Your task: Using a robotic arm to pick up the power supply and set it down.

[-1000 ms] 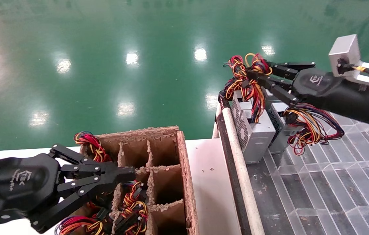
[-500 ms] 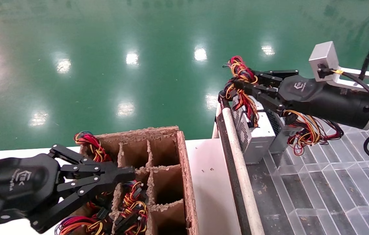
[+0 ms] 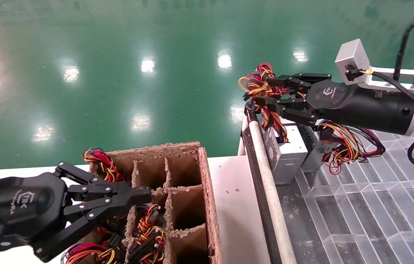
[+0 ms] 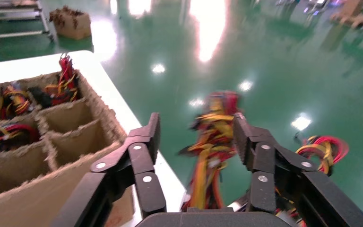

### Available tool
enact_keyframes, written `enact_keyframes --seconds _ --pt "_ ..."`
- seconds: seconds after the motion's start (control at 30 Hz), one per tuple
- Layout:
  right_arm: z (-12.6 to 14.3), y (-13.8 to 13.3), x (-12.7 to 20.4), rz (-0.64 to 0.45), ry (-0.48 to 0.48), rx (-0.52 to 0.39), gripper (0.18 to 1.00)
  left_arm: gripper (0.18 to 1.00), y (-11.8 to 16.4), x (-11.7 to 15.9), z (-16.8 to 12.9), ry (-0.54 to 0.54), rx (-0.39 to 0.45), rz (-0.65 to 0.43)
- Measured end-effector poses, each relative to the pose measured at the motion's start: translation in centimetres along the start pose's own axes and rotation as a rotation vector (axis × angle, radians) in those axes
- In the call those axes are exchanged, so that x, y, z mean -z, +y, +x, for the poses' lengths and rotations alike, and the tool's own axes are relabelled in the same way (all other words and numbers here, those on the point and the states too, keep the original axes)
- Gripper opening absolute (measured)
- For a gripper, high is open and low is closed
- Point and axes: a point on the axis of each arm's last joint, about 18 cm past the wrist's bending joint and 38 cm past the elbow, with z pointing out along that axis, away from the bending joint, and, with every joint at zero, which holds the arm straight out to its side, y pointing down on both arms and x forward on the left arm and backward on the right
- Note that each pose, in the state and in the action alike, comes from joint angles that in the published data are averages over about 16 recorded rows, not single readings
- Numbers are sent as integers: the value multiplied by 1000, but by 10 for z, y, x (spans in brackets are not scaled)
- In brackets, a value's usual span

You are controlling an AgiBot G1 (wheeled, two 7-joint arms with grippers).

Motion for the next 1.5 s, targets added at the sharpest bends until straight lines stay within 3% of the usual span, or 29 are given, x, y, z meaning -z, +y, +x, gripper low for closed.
enact_keyframes --seconds 0.5,0.87,1.23,1.5 --pt "-9 -38 -8 113 -76 87 778 192 0 0 0 0 0 0" --pt "-39 -27 -12 178 -162 11 952 192 0 0 0 0 0 0" --pt "-71 -18 -7 225 -238 -65 997 210 0 0 0 0 0 0" --pt "-93 -16 2 244 -282 -99 1000 282 0 0 0 0 0 0"
